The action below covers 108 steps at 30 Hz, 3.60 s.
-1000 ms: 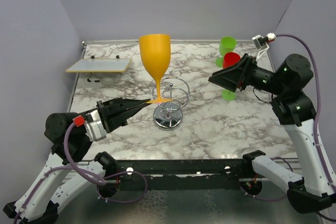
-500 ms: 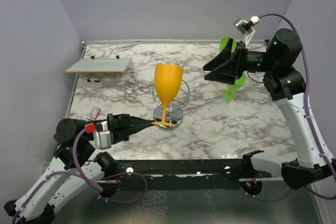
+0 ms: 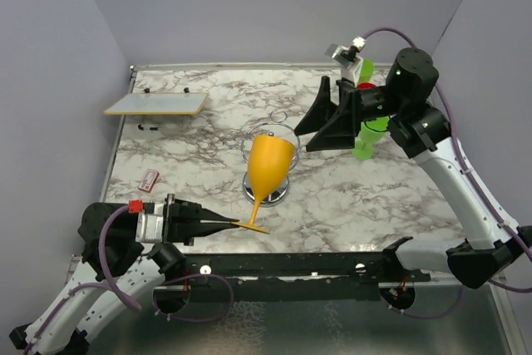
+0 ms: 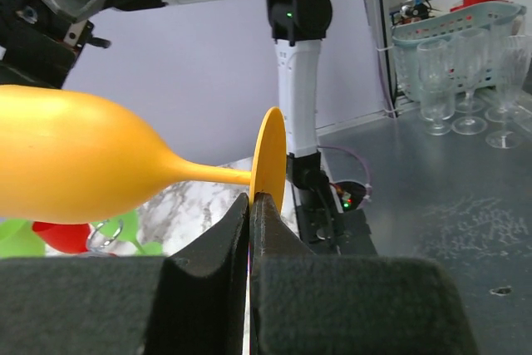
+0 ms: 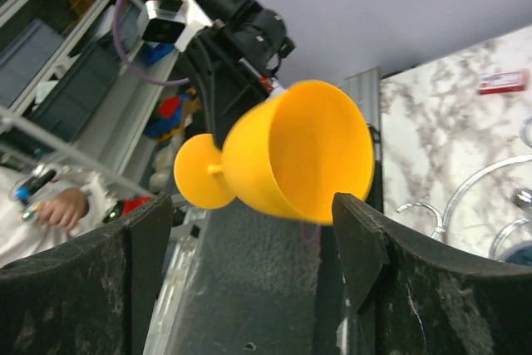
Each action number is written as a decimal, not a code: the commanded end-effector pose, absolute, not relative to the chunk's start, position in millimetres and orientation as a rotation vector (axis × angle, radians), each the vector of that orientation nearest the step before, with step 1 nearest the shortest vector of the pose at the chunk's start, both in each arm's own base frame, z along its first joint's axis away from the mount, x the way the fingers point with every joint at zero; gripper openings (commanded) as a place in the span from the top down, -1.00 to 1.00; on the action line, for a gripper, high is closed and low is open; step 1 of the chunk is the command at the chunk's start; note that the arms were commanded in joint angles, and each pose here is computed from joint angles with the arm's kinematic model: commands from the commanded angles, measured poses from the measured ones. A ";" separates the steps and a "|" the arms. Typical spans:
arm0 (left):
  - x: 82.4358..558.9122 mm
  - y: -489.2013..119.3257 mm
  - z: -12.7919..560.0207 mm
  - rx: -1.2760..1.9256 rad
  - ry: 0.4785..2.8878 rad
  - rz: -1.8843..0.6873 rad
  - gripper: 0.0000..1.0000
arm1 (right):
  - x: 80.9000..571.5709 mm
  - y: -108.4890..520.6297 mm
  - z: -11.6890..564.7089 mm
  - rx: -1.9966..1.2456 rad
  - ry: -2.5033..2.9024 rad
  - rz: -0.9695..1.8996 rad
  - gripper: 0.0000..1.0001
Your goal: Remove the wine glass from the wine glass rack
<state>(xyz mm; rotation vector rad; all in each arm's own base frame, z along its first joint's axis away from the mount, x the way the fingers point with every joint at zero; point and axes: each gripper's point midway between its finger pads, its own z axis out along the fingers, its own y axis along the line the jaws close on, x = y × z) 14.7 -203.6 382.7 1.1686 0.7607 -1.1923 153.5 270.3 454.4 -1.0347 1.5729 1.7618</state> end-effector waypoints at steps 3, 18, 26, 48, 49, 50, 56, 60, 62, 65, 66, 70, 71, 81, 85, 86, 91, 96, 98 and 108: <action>-1.7 -202.2 373.8 1.209 0.789 -1.302 1.00 | 129.7 300.0 450.7 -1.155 1.567 1.849 -0.51; -1.8 -207.1 364.9 1.245 0.839 -1.345 1.00 | 70.1 289.8 439.8 -1.218 1.666 2.138 0.15; -1.4 -210.2 370.6 1.269 0.840 -1.360 1.00 | 41.6 267.4 439.2 -1.155 1.671 2.207 0.45; 34.5 -203.3 403.6 1.061 0.863 -1.154 -0.99 | 58.4 209.1 430.0 -0.816 1.725 1.364 0.98; 36.9 -202.1 405.5 1.048 0.863 -1.136 -0.99 | 71.2 194.7 428.1 -0.740 1.734 1.224 0.98; 40.2 -201.1 407.3 1.032 0.864 -1.118 -0.99 | 91.4 175.1 423.3 -0.621 1.763 1.052 0.98; 56.1 -197.9 411.4 0.957 0.905 -1.059 -0.99 | 157.3 17.6 385.3 0.109 1.824 0.182 0.98; 61.4 -198.3 409.1 0.940 0.933 -1.050 -0.99 | 151.5 -18.4 361.1 0.269 1.906 -0.037 0.98; 63.7 -199.0 406.9 0.933 0.946 -1.050 -0.99 | 149.7 -16.9 357.2 0.254 1.932 -0.039 0.98; 66.2 -200.8 403.7 0.932 0.960 -1.052 -0.99 | 148.5 -3.9 357.9 0.193 1.963 0.025 0.98; 66.8 -201.4 403.0 0.932 0.965 -1.054 -0.99 | 148.6 1.5 356.4 0.172 1.979 0.046 0.98; 69.0 -203.1 401.2 0.932 0.976 -1.055 -0.99 | 155.4 38.3 336.4 0.028 2.103 0.127 0.98; 69.4 -203.4 401.0 0.932 0.978 -1.054 -0.99 | 156.6 49.7 324.0 -0.019 2.169 0.137 0.98; 69.1 -204.0 397.5 0.925 0.996 -1.072 -0.99 | 188.8 88.4 230.4 -0.136 2.541 -0.111 0.98; 66.7 -203.2 397.6 0.923 0.998 -1.084 -0.99 | 212.3 100.3 228.2 -0.144 2.521 -0.141 0.98; 66.3 -202.8 397.7 0.924 0.998 -1.083 -0.99 | 216.8 105.4 226.2 -0.153 2.523 -0.130 0.98; 66.2 -199.8 399.7 0.917 1.001 -1.070 -0.99 | 243.3 107.4 206.6 -0.124 2.538 -0.101 0.98; 64.9 -197.8 401.0 0.914 1.005 -1.069 -0.99 | 271.7 90.2 183.3 -0.076 2.549 -0.010 0.98; 64.6 -197.2 400.3 0.914 1.009 -1.068 -0.99 | 279.0 85.7 176.1 -0.058 2.547 -0.019 0.98; 66.4 -197.6 400.6 0.904 1.026 -1.071 -0.99 | 291.1 70.4 142.6 0.023 2.574 0.036 0.98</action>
